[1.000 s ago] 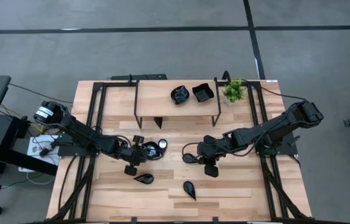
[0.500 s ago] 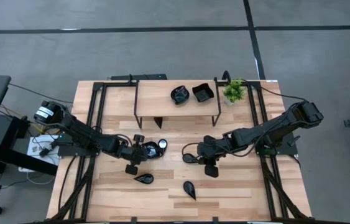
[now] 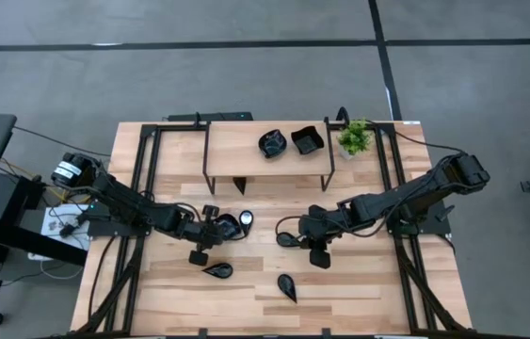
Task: Pick & Place Mini shaped plates
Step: Stack the black leaf shaped plate on the black leaf shaped plate on the shelf
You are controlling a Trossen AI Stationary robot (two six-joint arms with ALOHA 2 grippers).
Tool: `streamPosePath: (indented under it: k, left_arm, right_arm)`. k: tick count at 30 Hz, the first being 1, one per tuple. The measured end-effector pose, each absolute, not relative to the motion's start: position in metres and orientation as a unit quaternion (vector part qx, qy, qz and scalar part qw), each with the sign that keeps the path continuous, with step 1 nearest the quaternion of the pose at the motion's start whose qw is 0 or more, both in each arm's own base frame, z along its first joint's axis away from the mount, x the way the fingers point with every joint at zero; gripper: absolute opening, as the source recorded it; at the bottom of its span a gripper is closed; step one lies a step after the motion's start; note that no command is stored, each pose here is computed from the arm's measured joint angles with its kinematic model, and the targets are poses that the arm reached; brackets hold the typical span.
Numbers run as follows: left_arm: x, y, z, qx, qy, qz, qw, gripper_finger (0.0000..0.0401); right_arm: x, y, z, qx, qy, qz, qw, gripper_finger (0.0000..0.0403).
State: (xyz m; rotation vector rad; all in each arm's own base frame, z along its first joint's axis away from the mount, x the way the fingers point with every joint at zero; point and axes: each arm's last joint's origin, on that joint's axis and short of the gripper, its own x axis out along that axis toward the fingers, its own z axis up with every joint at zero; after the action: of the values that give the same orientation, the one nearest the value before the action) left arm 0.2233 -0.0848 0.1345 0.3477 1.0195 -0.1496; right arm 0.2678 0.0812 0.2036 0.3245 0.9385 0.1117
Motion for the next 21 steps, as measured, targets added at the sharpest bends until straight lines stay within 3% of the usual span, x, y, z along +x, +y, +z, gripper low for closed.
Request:
streamPosePath:
  k: [5, 21]
  left_arm:
    - [0.224, -0.085, 0.135, 0.166, 0.482, -0.069, 0.858, 0.0009]
    - [0.225, -0.091, 0.152, 0.151, 0.425, -0.082, 0.889, 0.0015]
  right_arm:
    - [0.268, 0.081, 0.204, 0.156, 0.45, 0.053, 0.878, 0.0064]
    - [0.272, 0.082, 0.207, 0.166, 0.425, 0.06, 0.888, 0.0064]
